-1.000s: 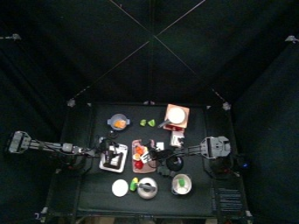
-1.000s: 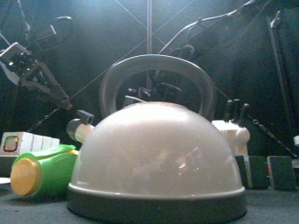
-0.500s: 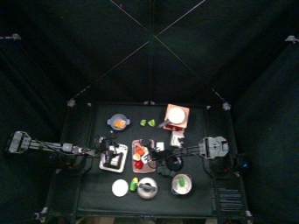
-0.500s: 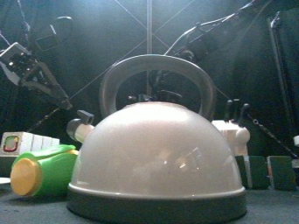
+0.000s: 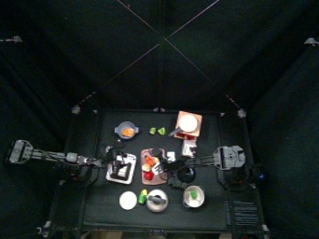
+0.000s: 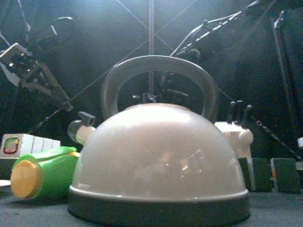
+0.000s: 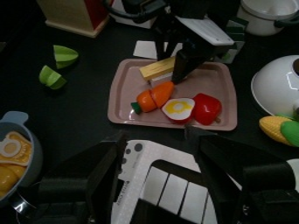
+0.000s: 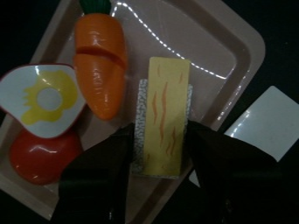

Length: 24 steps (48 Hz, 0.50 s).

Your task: Grab egg sushi

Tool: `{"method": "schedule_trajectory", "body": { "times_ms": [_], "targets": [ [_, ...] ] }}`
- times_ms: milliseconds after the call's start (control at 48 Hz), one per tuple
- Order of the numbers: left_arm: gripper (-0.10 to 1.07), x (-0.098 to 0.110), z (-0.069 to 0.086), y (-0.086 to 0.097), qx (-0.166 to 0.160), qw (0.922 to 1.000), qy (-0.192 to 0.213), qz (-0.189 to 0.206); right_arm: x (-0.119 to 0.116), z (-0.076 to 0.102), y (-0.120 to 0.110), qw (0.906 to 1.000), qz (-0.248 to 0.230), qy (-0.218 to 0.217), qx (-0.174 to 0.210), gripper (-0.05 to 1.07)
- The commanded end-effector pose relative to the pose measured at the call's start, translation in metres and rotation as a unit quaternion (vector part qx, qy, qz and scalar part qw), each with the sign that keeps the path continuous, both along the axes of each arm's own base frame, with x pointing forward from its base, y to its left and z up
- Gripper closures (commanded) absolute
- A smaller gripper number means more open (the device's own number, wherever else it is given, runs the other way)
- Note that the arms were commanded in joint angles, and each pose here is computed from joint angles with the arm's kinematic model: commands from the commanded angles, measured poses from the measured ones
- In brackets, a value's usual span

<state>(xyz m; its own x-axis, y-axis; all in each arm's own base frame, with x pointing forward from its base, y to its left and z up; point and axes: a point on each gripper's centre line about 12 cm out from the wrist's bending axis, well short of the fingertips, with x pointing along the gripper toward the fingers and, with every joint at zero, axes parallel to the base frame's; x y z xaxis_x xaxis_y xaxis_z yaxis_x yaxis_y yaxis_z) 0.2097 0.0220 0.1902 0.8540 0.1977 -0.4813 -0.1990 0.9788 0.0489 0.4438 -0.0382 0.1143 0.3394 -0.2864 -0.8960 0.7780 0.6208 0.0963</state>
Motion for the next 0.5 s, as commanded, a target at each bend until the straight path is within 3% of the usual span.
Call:
{"method": "schedule_trajectory", "body": {
  "times_ms": [0,125,479],
  "targets": [
    [0.07,0.003,0.005,0.0,0.001,1.0,-0.007,-0.001,0.002,0.041,0.005,0.9988,0.011,-0.048,-0.007,0.42],
    [0.07,0.003,0.005,0.0,0.001,1.0,-0.007,0.0,-0.002,0.052,0.01,0.9979,0.018,-0.062,-0.008,0.42],
    [0.07,0.003,0.006,0.0,0.001,1.0,-0.008,-0.001,-0.002,0.054,0.017,0.9974,0.029,-0.065,-0.008,0.42]
  ]
}}
